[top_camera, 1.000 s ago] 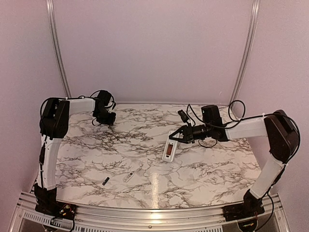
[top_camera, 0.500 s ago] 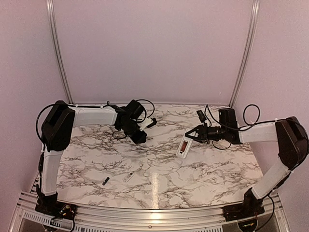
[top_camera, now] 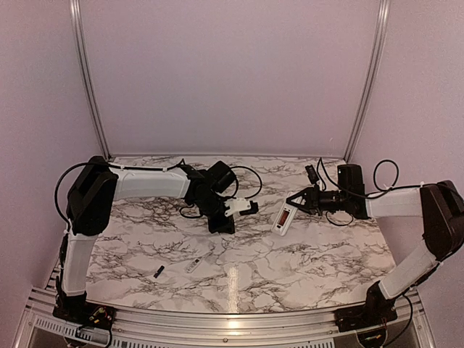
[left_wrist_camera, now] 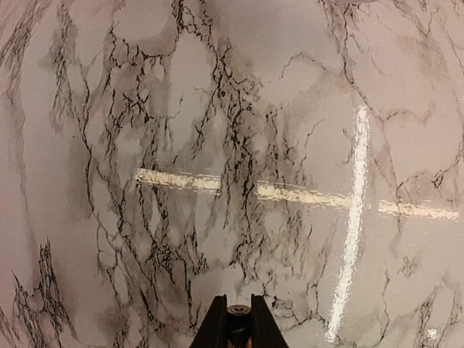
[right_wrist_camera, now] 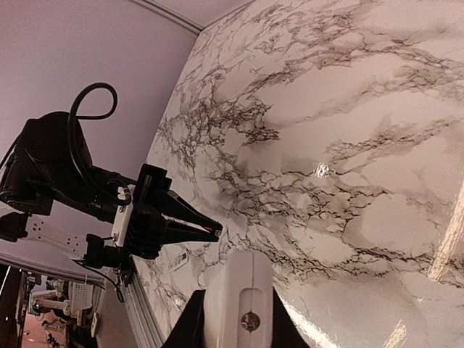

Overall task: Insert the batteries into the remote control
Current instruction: Move the battery to the center of the board.

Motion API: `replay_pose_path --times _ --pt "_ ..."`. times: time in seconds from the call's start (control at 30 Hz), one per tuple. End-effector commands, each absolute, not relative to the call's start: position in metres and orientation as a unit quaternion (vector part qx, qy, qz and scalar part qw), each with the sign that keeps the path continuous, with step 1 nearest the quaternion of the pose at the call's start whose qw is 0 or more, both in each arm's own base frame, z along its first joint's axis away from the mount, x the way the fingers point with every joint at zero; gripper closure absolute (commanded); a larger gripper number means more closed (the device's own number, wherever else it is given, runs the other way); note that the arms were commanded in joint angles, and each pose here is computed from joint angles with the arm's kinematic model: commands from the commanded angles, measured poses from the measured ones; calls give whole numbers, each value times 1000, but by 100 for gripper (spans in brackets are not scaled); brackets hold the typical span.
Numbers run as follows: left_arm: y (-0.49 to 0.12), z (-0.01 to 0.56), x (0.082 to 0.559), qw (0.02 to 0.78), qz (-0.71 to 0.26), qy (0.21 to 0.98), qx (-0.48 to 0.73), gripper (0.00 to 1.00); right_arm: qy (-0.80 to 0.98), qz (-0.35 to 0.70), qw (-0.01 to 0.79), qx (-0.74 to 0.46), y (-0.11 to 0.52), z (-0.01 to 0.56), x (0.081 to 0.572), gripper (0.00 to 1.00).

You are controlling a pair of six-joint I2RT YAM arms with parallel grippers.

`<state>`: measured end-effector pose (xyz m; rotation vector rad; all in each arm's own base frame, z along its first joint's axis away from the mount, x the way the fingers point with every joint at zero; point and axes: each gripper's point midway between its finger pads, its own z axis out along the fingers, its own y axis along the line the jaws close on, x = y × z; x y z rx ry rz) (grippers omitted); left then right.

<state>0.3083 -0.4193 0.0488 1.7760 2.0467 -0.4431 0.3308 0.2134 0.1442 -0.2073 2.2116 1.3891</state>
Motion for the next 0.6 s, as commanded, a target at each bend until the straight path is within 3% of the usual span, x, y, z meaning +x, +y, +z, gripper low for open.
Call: replay_pose_path --times 0.0,0.57 --pt "-434 43 289 178 -174 692 678 92 809 518 269 -72 211 149 336 100" --pt "-441 10 272 135 -171 675 705 90 815 515 258 -63 211 138 339 100"
